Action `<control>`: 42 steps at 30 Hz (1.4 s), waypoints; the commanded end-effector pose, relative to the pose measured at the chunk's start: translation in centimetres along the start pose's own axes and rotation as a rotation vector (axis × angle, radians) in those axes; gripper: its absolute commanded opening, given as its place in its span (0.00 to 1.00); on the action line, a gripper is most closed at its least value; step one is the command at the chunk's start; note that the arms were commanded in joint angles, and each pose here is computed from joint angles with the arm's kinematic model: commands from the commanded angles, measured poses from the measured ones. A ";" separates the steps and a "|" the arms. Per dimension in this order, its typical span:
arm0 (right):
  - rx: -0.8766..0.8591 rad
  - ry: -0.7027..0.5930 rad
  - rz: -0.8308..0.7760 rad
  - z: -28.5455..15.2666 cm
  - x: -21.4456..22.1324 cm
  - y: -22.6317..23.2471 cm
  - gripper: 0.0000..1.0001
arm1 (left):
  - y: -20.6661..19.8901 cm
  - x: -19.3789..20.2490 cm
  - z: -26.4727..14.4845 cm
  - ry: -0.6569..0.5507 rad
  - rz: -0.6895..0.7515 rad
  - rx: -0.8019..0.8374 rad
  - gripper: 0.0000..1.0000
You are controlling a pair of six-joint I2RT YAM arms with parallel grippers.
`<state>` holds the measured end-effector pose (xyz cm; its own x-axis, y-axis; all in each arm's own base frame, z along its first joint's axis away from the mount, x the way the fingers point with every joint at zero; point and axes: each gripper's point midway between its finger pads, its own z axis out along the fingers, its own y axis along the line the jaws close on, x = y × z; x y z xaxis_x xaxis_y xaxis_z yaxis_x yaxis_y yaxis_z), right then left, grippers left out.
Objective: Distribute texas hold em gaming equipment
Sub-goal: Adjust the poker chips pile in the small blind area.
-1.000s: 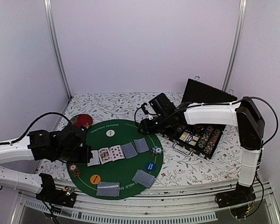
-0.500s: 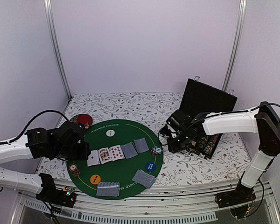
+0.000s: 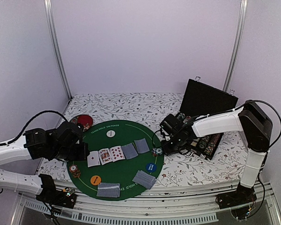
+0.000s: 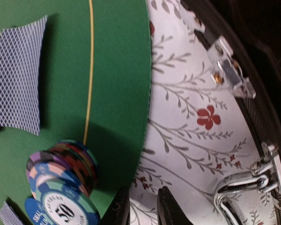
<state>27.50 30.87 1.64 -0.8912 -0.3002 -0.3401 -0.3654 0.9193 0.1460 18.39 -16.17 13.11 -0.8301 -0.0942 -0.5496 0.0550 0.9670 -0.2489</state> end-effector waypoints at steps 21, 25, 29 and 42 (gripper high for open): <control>-0.043 -0.013 -0.029 0.6 -2.0 2.4 0.21 | 0.7 -1.1 -0.9 -0.032 -0.011 -0.016 0.02; 0.000 -0.070 -0.037 -1.1 -3.5 1.7 0.22 | 0.8 -1.3 -1.0 -0.039 -0.008 -0.018 0.02; 0.022 -0.183 -0.055 -5.0 -6.5 0.8 0.28 | 0.8 -2.7 -1.3 -0.078 0.022 -0.033 0.04; 0.021 -0.798 -0.124 -23.7 -16.2 -12.3 0.99 | 10.8 -18.9 -4.2 -0.530 -0.085 -0.273 0.92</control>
<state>38.76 23.21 23.96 -0.5406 -0.1443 -0.8288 -0.3866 0.9176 0.0924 28.77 -7.24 20.81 -0.5940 -0.2062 -0.7776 -0.1441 0.9782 -0.1493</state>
